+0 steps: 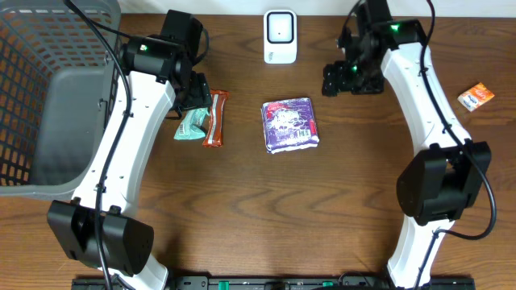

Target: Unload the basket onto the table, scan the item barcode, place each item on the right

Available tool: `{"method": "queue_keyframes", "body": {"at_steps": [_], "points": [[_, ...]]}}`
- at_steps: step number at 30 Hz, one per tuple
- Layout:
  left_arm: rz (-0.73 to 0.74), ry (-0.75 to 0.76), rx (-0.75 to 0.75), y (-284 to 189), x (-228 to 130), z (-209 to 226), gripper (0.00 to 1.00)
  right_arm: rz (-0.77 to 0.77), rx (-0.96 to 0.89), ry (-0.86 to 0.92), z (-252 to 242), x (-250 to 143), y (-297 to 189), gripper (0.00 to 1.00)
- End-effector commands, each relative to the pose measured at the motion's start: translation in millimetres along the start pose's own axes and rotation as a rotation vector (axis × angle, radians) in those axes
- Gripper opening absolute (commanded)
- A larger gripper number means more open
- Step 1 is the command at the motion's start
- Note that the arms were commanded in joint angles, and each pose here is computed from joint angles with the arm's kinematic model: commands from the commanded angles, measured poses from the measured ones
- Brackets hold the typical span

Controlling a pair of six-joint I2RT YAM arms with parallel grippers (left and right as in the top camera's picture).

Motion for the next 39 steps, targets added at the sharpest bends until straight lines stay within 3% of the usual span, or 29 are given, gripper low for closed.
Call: {"method": "queue_keyframes", "body": {"at_steps": [1, 12, 19, 20, 23, 24, 25, 26, 32, 37, 39], "points": [[-0.001, -0.009, 0.005, 0, 1, 0, 0.98, 0.075, 0.139, -0.064, 20, -14, 16, 0.82], [-0.001, -0.009, 0.005, 0, 1, 0, 0.98, 0.014, 0.195, 0.018, 16, -2, 65, 0.85], [-0.001, -0.009, 0.005, 0, 1, 0, 0.98, 0.129, 0.537, 0.027, 40, -20, 107, 0.82], [-0.001, -0.009, 0.005, 0, 1, 0, 0.98, 0.148, 0.566, 0.028, 42, -24, 114, 0.78], [-0.001, -0.009, 0.005, 0, 1, 0, 0.98, 0.196, 0.558, 0.057, 40, -33, 135, 0.5], [-0.001, -0.009, 0.005, 0, 1, 0, 0.98, 0.21, 0.554, 0.064, 39, -35, 142, 0.21], [-0.001, -0.009, 0.005, 0, 1, 0, 0.98, 0.206, 0.551, 0.064, 38, -34, 143, 0.05], [-0.001, -0.009, 0.005, 0, 1, 0, 0.98, 0.196, 0.536, 0.075, 35, -31, 142, 0.01], [-0.001, -0.009, 0.005, 0, 1, 0, 0.98, -0.023, 0.287, 0.088, 15, 11, 81, 0.01], [-0.001, -0.009, 0.005, 0, 1, 0, 0.98, -0.334, -0.261, 0.058, -24, 37, 0, 0.01], [-0.001, -0.009, 0.005, 0, 1, 0, 0.98, -0.501, -0.597, 0.065, -44, 36, -45, 0.01]]}}
Point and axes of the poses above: each gripper's point midway between its finger pads, its own y axis out along the fingers, its own z axis along the line the jaws close on, x = y × z, the point moved 2 cm from there along -y, back along the fingers, and after that the axes turned 15 degrees about y, right-handed, at the moved point
